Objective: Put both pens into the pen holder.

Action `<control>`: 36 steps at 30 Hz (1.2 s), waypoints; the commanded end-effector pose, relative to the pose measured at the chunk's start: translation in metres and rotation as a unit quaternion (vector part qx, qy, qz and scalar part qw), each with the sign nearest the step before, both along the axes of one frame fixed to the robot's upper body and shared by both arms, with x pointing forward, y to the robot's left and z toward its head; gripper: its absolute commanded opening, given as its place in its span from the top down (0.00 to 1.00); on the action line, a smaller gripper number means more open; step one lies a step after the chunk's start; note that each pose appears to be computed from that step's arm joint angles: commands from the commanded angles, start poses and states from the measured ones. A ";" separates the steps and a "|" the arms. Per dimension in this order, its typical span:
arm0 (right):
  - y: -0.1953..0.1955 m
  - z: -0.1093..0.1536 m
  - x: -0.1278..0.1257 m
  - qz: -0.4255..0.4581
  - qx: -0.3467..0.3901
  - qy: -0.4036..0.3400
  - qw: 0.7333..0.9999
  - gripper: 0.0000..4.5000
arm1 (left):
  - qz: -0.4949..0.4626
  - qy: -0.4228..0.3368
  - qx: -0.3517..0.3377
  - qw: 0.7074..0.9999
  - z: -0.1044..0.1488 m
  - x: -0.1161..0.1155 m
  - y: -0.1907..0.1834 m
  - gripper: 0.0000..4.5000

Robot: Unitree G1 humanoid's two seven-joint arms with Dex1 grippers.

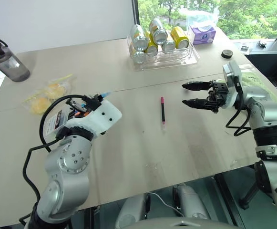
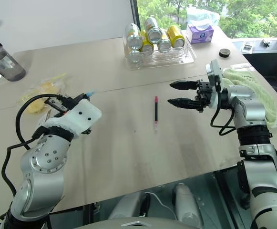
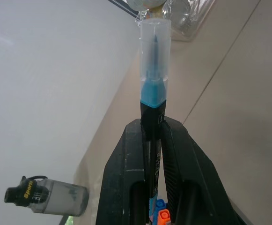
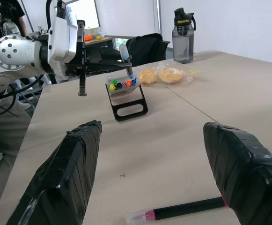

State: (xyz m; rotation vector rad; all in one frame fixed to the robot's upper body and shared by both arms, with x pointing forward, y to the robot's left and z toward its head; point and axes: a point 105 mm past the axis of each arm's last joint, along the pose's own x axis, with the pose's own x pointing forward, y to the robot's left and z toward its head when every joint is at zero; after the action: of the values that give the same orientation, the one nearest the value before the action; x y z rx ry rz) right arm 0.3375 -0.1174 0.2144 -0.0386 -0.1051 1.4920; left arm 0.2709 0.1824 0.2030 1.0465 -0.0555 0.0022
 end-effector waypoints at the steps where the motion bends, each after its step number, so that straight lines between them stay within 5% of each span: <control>1: 0.001 0.013 -0.002 0.018 0.002 -0.030 0.999 0.18 | 0.004 -0.035 0.004 0.999 0.016 -0.009 -0.001 1.00; 27: 0.008 0.014 0.001 0.036 0.004 -0.032 0.999 0.18 | 0.095 0.011 -0.009 0.995 -0.006 -0.021 0.044 1.00; 36: 0.006 0.015 0.001 0.030 0.003 -0.036 0.999 0.17 | 0.093 0.019 -0.019 0.995 -0.012 -0.017 0.048 0.13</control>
State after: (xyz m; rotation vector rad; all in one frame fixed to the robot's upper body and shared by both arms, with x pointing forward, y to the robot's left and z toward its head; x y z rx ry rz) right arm 0.3437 -0.1117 0.2151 -0.0430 -0.1111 1.5075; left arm 0.2559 0.2274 0.1851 1.0012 0.1009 0.1236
